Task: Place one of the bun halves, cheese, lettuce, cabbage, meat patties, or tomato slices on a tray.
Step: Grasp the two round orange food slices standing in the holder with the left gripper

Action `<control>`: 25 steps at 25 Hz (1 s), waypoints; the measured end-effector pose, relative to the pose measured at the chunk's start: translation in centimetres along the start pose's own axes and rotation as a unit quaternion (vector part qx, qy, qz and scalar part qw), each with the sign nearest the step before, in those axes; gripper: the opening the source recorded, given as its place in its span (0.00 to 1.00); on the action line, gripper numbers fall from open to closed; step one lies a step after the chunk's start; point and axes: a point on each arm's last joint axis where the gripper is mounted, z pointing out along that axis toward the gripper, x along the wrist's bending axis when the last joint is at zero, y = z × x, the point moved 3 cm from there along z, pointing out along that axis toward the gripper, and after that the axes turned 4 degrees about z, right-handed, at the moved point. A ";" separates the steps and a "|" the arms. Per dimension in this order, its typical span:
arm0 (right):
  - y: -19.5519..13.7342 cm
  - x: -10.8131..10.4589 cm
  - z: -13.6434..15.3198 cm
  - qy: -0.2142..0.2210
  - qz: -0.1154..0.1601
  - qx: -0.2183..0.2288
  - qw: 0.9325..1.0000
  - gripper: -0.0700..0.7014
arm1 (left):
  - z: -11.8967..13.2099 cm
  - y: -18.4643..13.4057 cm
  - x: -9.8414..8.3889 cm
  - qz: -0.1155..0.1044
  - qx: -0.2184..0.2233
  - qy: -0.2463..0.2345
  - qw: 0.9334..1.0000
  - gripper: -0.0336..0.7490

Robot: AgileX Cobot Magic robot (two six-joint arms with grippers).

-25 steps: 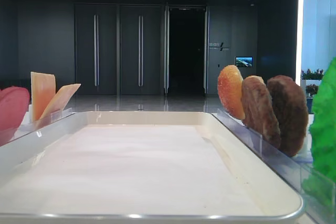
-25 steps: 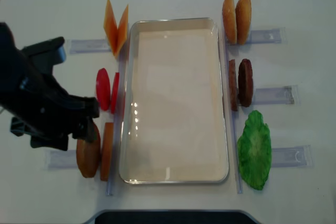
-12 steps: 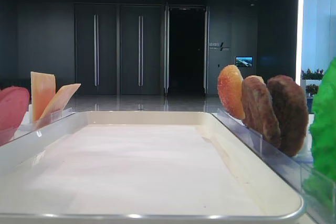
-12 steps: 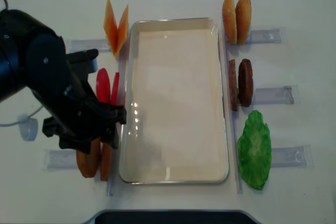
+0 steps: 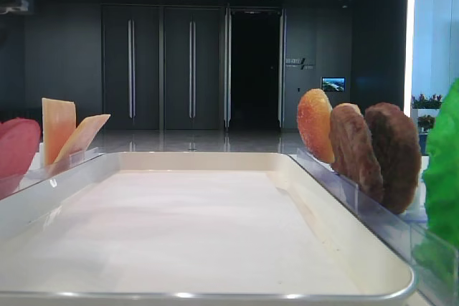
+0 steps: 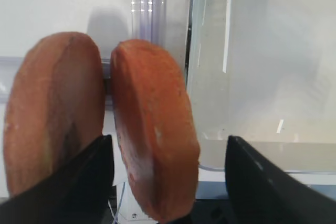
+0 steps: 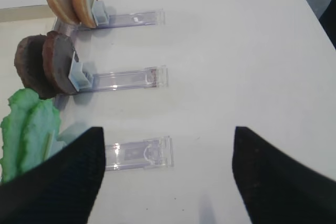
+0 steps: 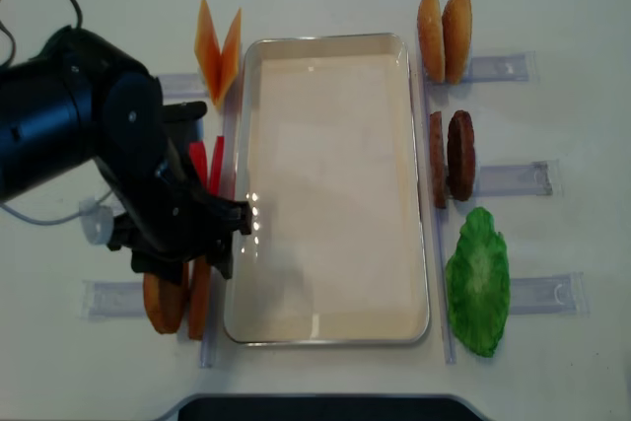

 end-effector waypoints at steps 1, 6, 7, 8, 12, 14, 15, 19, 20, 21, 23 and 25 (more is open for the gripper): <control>0.0 0.0 0.0 0.000 0.000 0.000 1.000 0.76 | 0.2 0.1 0.0 0.001 0.002 0.002 1.000 0.69; 0.0 0.0 0.0 0.000 0.000 0.000 1.000 0.76 | 0.8 0.3 -0.1 0.010 0.006 0.008 1.000 0.67; 0.0 0.0 0.0 0.000 0.000 0.000 1.000 0.76 | 0.8 0.3 -0.1 0.010 0.007 0.008 1.000 0.65; 0.0 0.0 0.0 0.000 0.000 0.000 1.000 0.76 | 0.8 0.3 -0.1 0.010 0.008 0.009 1.000 0.63; 0.0 0.0 0.0 0.000 0.000 0.000 1.000 0.76 | 0.9 0.2 0.1 0.014 0.014 0.016 1.000 0.42; 0.0 0.0 0.0 0.000 0.000 0.000 1.000 0.76 | 0.8 0.1 0.2 0.020 0.016 0.021 0.999 0.31; 0.0 0.0 0.0 0.000 0.000 0.000 1.000 0.76 | 0.8 0.1 0.3 0.025 0.018 0.026 0.999 0.28; 0.0 0.0 0.0 0.000 0.000 0.000 1.000 0.76 | 0.7 -0.1 0.5 0.032 0.027 0.036 0.998 0.23; 0.0 0.0 0.0 0.001 0.000 0.000 1.000 0.76 | 0.7 -0.1 0.6 0.034 0.031 0.038 0.998 0.23; 0.0 0.0 0.0 0.001 0.000 0.000 1.000 0.76 | 0.5 -0.3 0.6 0.036 0.039 0.041 0.998 0.23; 0.0 0.0 0.0 0.001 0.000 0.000 1.000 0.76 | -0.1 -0.4 0.7 0.039 0.050 0.045 0.997 0.23; 0.0 0.0 0.0 0.001 0.000 0.000 1.000 0.76 | -1.5 -0.3 0.6 0.041 0.038 0.037 0.998 0.23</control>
